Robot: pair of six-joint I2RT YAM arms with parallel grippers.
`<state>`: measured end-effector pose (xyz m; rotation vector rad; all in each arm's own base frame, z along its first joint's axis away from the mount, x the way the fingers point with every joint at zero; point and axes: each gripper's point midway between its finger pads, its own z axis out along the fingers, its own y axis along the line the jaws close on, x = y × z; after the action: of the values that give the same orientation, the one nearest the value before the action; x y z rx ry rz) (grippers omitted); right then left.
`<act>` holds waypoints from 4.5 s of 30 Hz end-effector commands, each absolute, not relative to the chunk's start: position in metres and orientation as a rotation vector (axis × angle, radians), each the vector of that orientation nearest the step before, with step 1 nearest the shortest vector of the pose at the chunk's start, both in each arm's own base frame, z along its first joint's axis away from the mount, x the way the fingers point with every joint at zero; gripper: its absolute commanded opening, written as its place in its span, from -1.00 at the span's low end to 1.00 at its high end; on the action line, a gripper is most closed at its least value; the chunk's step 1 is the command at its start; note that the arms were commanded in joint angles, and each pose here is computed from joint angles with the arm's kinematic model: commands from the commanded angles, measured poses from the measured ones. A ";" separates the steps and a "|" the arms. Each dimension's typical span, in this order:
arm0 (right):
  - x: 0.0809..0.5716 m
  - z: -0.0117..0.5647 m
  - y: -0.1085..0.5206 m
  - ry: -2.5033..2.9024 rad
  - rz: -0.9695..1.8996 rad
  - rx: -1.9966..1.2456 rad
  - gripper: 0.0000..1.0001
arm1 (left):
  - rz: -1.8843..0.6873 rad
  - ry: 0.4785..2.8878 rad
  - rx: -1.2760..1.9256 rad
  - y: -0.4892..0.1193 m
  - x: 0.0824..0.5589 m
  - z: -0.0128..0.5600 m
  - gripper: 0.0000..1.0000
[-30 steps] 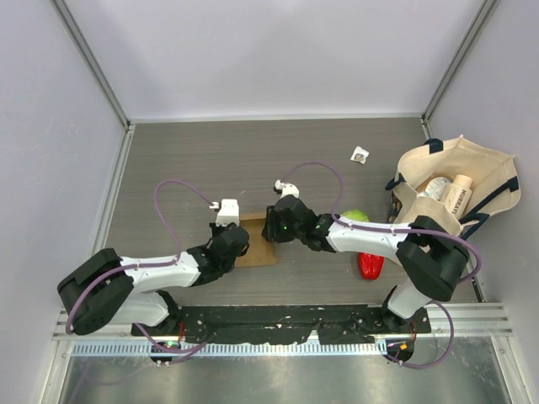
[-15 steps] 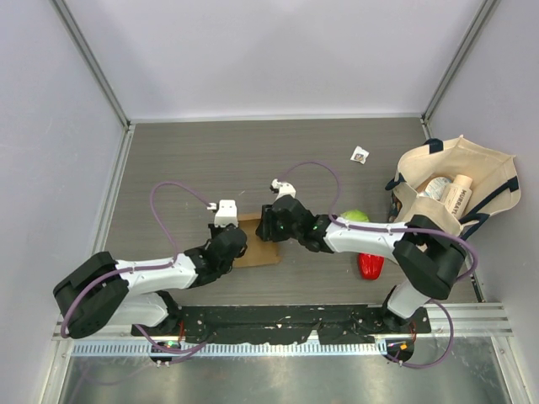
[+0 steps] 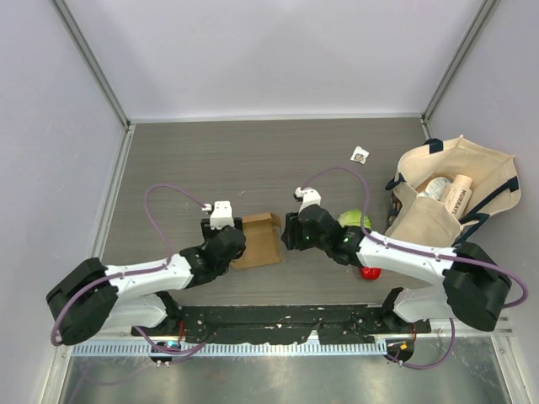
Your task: Fold the paper box
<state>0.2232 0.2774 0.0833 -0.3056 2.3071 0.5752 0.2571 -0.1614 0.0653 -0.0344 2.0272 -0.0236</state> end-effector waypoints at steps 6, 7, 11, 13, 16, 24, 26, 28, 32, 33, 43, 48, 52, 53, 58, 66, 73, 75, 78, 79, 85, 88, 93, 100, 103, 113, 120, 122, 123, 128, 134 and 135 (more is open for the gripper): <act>0.260 0.124 0.241 2.232 0.605 -0.226 -0.03 | -0.359 2.079 -0.119 -0.178 0.227 0.107 -0.01; 0.265 0.124 0.236 2.232 0.608 -0.206 -0.03 | -0.419 2.070 -0.120 -0.185 0.225 0.110 -0.16; 0.275 0.119 0.240 2.243 0.584 -0.226 -0.11 | -0.621 2.076 -0.053 -0.220 0.212 0.101 -0.67; 0.281 0.113 0.244 2.257 0.568 -0.237 -0.21 | -0.694 2.030 -0.026 -0.240 0.212 0.108 -0.93; 0.285 0.100 0.251 2.276 0.568 -0.261 -0.32 | -0.716 2.010 0.013 -0.263 0.218 0.108 -1.00; 0.285 0.082 0.265 2.312 0.615 -0.307 -0.44 | -0.700 1.989 0.109 -0.313 0.235 0.075 -1.00; 0.289 0.080 0.268 2.301 0.619 -0.305 -0.46 | -0.709 1.986 0.105 -0.320 0.237 0.074 -1.00; 0.290 0.078 0.269 2.309 0.620 -0.310 -0.46 | -0.701 1.986 0.102 -0.324 0.238 0.071 -1.00; 0.289 0.071 0.273 2.322 0.637 -0.321 -0.48 | -0.682 1.985 0.085 -0.323 0.239 0.069 -1.00; 0.290 0.071 0.274 2.321 0.638 -0.319 -0.48 | -0.676 1.984 0.084 -0.322 0.240 0.068 -1.00; 0.292 0.072 0.286 2.325 0.671 -0.337 -0.50 | -0.609 1.999 0.088 -0.324 0.248 0.056 -1.00; 0.295 0.074 0.289 2.324 0.671 -0.345 -0.50 | -0.582 2.037 0.083 -0.320 0.246 0.034 -1.00; 0.296 0.075 0.292 2.322 0.679 -0.347 -0.50 | -0.596 2.054 0.089 -0.316 0.239 0.020 -1.00; 0.296 0.074 0.291 2.327 0.676 -0.345 -0.50 | -0.611 2.050 0.101 -0.318 0.238 0.021 -1.00; 0.294 0.071 0.295 2.334 0.705 -0.345 -0.51 | -0.648 2.068 0.123 -0.314 0.228 0.014 -1.00; 0.294 0.068 0.287 2.340 0.649 -0.351 -0.51 | -0.781 2.007 0.298 -0.331 0.212 0.081 -0.88; 0.291 0.067 0.288 2.343 0.656 -0.357 -0.51 | -0.611 2.061 0.193 -0.279 0.213 0.101 -0.97; 0.290 0.067 0.289 2.346 0.661 -0.356 -0.51 | -0.551 2.120 0.157 -0.263 0.212 0.091 -1.00; 0.285 0.066 0.293 2.348 0.668 -0.369 -0.51 | -0.560 2.142 0.140 -0.257 0.210 0.080 -1.00; 0.284 0.067 0.294 2.345 0.670 -0.369 -0.51 | -0.577 2.137 0.134 -0.258 0.210 0.080 -1.00; 0.273 0.062 0.303 2.360 0.680 -0.388 -0.52 | -0.652 2.125 0.113 -0.270 0.221 0.077 -1.00; 0.268 0.059 0.306 2.363 0.676 -0.400 -0.52 | -0.679 2.132 0.115 -0.278 0.224 0.074 -1.00; 0.268 0.056 0.300 2.368 0.652 -0.359 -0.52 | -0.699 2.146 0.108 -0.285 0.230 0.067 -1.00; 0.263 0.052 0.296 2.380 0.648 -0.353 -0.51 | -0.657 2.192 0.106 -0.280 0.229 0.042 -1.00; 0.259 0.055 0.295 2.379 0.663 -0.347 -0.51 | -0.664 2.211 0.107 -0.281 0.227 0.031 -1.00; 0.252 0.050 0.307 2.354 0.687 -0.373 -0.52 | -0.639 2.250 0.063 -0.270 0.220 0.012 -1.00; 0.267 0.057 0.302 2.303 0.580 -0.420 -0.53 | -0.616 2.263 0.058 -0.262 0.216 0.007 -1.00; 0.263 0.059 0.309 2.303 0.621 -0.444 -0.53 | -0.611 2.272 0.059 -0.261 0.216 0.003 -1.00; 0.260 0.060 0.312 2.303 0.642 -0.449 -0.53 | -0.614 2.275 0.061 -0.262 0.215 0.002 -1.00; 0.250 0.063 0.332 2.291 0.747 -0.458 -0.53 | -0.613 2.289 0.059 -0.264 0.215 -0.002 -1.00; 0.246 0.067 0.348 2.289 0.840 -0.395 -0.54 | -0.593 2.308 0.071 -0.259 0.212 -0.008 -1.00; 0.248 0.066 0.348 2.292 0.834 -0.377 -0.54 | -0.591 2.309 0.070 -0.260 0.211 -0.008 -1.00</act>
<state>0.2356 0.3238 0.0426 -0.4529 2.3682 0.7280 0.2242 -0.2797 0.0228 0.0420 2.2082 -0.6987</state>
